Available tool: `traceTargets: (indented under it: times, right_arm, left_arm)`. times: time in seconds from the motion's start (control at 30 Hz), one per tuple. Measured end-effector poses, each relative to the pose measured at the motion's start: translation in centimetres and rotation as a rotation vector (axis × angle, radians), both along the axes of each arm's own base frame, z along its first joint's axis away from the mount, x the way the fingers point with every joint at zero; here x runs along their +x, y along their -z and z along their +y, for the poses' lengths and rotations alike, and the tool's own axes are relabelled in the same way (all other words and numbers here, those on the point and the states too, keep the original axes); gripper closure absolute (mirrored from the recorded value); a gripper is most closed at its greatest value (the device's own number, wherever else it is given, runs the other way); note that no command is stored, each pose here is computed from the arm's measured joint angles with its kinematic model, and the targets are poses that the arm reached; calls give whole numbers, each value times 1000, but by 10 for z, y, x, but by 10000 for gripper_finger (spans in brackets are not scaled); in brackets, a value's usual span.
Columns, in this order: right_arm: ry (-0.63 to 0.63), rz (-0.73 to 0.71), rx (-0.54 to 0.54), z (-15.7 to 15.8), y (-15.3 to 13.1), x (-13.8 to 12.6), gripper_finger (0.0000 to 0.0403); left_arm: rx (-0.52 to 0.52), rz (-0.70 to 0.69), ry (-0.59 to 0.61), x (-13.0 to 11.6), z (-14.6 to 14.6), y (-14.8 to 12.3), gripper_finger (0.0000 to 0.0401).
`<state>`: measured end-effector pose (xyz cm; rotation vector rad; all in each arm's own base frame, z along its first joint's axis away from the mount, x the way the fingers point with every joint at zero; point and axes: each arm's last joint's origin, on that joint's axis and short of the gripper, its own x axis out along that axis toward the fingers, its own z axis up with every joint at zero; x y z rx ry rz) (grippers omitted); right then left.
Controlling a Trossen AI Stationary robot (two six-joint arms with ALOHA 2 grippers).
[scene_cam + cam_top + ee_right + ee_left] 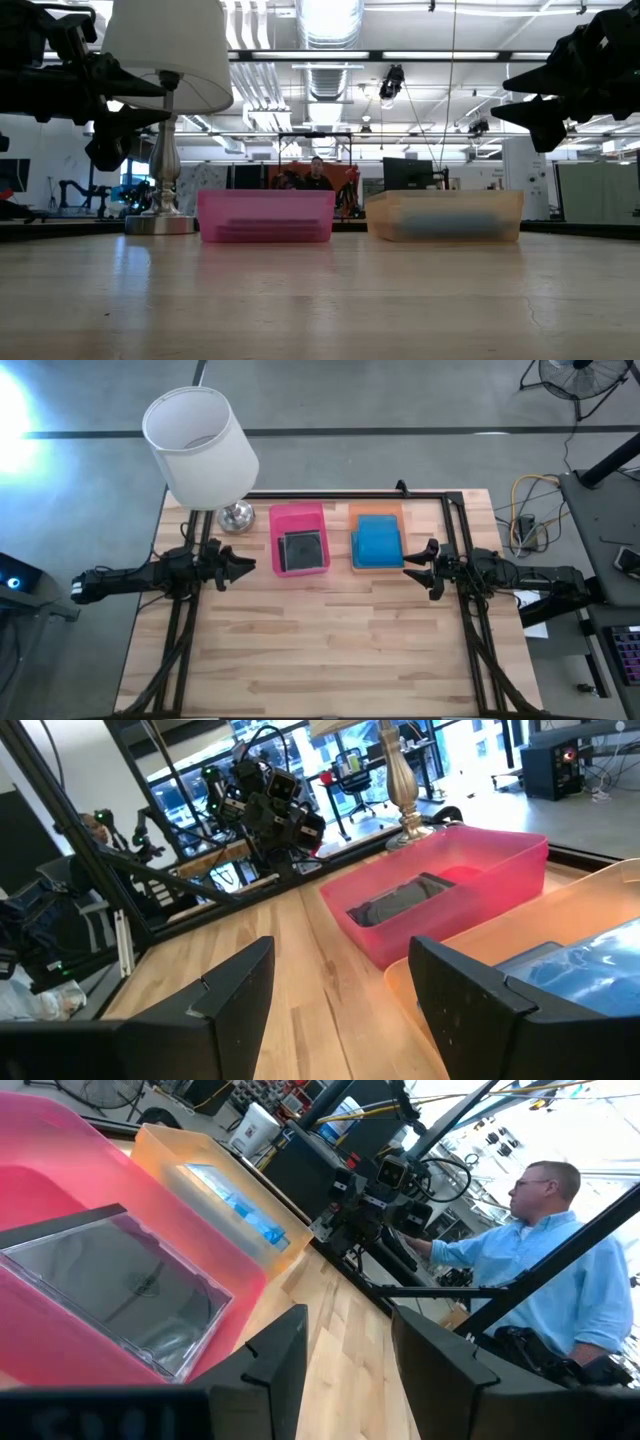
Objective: Pick & place jewel cases by type
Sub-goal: Return to home position
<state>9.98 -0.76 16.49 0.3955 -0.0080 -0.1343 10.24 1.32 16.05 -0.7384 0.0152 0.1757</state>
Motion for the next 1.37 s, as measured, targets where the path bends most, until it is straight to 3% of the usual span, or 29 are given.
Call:
traceTargets:
  times: [1.37]
  right_arm:
    - [1,0,0,0,0,0,177]
  left_arm:
    - [0,0,0,0,0,0,270]
